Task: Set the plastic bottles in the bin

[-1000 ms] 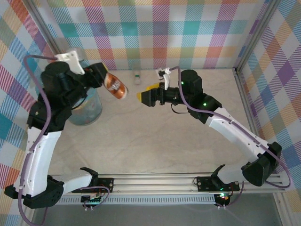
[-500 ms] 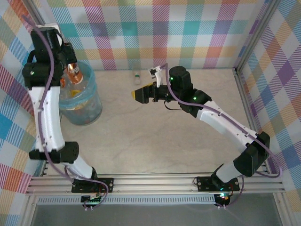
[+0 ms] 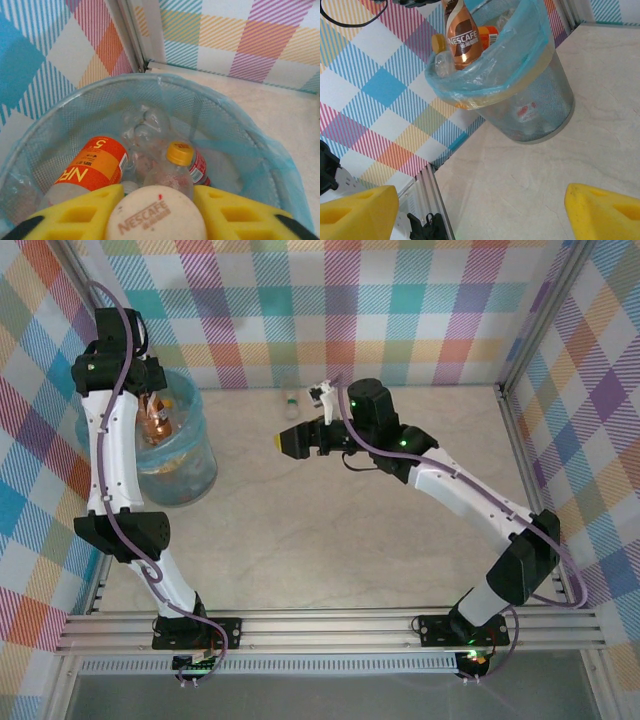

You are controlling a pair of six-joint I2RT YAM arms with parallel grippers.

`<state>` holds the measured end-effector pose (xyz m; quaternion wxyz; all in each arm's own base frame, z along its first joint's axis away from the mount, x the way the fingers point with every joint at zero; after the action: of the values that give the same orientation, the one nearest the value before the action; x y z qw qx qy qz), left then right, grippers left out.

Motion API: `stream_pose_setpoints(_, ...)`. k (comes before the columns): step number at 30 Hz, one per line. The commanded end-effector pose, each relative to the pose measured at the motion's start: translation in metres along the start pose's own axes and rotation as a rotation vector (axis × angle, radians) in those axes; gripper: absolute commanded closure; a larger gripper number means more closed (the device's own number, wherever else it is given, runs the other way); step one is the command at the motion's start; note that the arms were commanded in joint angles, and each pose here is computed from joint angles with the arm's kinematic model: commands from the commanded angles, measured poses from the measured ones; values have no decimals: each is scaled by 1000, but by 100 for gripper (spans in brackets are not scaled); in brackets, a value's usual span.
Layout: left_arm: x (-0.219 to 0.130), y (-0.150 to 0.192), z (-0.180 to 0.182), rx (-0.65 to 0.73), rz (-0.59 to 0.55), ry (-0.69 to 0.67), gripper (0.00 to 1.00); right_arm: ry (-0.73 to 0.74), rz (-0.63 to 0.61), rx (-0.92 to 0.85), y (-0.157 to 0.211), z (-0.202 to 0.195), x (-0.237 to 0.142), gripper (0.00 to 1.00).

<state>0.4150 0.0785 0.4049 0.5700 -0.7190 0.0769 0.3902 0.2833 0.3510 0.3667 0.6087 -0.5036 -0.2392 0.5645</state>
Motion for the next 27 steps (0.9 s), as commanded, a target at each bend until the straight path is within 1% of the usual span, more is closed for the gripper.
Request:
stream_pose_setpoints(1, 10, 8, -1, 10, 48, 7, 35, -19, -4, -39, -8, 5, 4, 14)
stream_pose_setpoints(3, 10, 6, -2, 3, 43, 15, 30, -23, -2, -41, -8, 4, 7, 14)
stream_pose_setpoints(7, 9, 4, -2, -2, 30, 21, 28, -30, -2, -50, -9, 2, 12, 14)
stream_pose_setpoints(13, 14, 12, -3, 7, 65, 18, 32, -13, 12, -47, -7, -8, 25, 15)
stream_pose_setpoints(17, 25, 21, -1, 18, 101, -2, 35, 27, 37, -24, -4, -22, 40, 15)
stream_pose_setpoints(20, 29, 22, -1, 12, 107, 6, 36, 66, 55, -11, -4, -35, 53, 15)
stream_pose_setpoints(22, 26, 18, -3, -3, 89, 24, 36, 92, 76, -4, -2, -44, 61, 15)
stream_pose_setpoints(27, -2, 2, -15, -85, 10, 144, 36, 203, 105, 4, -1, -74, 82, 14)
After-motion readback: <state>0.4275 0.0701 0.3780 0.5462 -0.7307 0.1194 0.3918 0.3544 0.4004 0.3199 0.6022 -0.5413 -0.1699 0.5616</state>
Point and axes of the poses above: each hand's point on the last joint's axis, 136 mm out from that joint toward the fingers, its own x axis out along the fingers, its own z axis along the line the jaws close on, y = z × x, the point moved 4 cm from there along -x, back along the fingers, and after that the axes turned 13 degrees about -x, right-handed, at the moved point
